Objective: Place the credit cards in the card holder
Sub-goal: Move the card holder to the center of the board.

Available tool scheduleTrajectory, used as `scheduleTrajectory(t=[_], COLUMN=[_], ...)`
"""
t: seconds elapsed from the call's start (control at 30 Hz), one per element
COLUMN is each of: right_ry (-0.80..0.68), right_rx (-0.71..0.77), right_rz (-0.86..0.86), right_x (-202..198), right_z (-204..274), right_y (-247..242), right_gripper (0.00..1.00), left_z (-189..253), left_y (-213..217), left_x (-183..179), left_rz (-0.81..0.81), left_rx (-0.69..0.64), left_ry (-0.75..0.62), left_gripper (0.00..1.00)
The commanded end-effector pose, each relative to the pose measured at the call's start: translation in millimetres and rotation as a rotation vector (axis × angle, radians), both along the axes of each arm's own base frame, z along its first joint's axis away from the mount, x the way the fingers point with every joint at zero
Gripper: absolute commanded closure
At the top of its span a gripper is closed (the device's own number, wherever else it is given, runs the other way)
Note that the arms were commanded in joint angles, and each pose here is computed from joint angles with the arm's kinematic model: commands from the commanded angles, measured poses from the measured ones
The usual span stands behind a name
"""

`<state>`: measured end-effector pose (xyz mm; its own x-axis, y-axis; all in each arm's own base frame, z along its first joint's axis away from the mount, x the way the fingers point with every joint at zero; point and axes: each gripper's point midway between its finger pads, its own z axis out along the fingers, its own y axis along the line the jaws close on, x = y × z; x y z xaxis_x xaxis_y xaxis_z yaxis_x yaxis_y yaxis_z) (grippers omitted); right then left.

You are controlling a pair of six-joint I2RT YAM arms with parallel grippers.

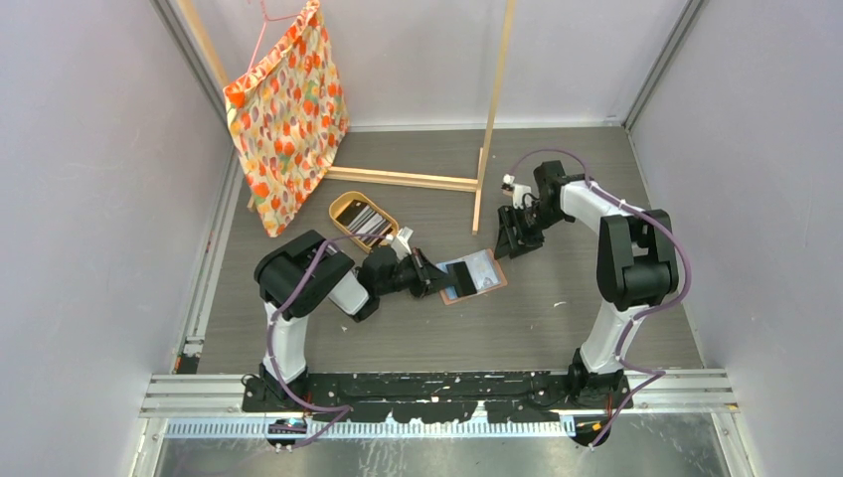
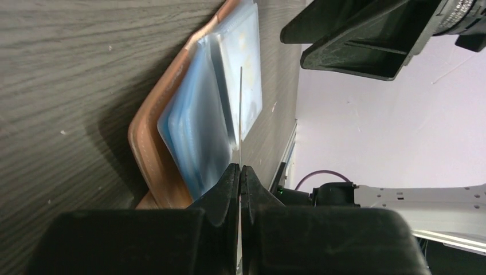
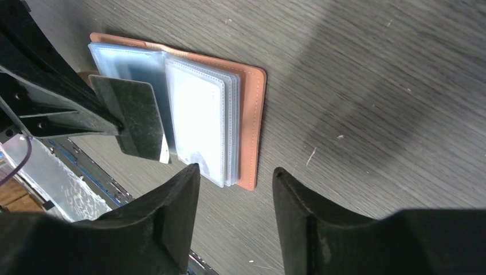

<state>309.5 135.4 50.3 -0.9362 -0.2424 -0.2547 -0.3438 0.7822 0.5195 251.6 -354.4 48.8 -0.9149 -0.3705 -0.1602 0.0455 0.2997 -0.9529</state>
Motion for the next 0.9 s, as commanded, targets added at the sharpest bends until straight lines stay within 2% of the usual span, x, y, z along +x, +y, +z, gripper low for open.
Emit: scheduleTrajectory(t=[0.0,0.2,0.87], right_ry=[-0.03,-0.024,0.028], right_rx=[0.001,0.004,0.008], right_rz=[0.01,0.012,0.07], right_x=[9,8,-3], right_z=[11,11,0], right_y=[5,6,23], right_gripper=[0.48,0.54,0.59], left_z=[-10,-18,-14], left_y=[-1,-2,1], left_x=[9,12,10], left_rz=[0.014,0.019,-0.008], left_rx=[0.032,0.037,0.031], left_ry=[0.027,0.072,0.169], left_gripper=[1.0,1.0,1.0])
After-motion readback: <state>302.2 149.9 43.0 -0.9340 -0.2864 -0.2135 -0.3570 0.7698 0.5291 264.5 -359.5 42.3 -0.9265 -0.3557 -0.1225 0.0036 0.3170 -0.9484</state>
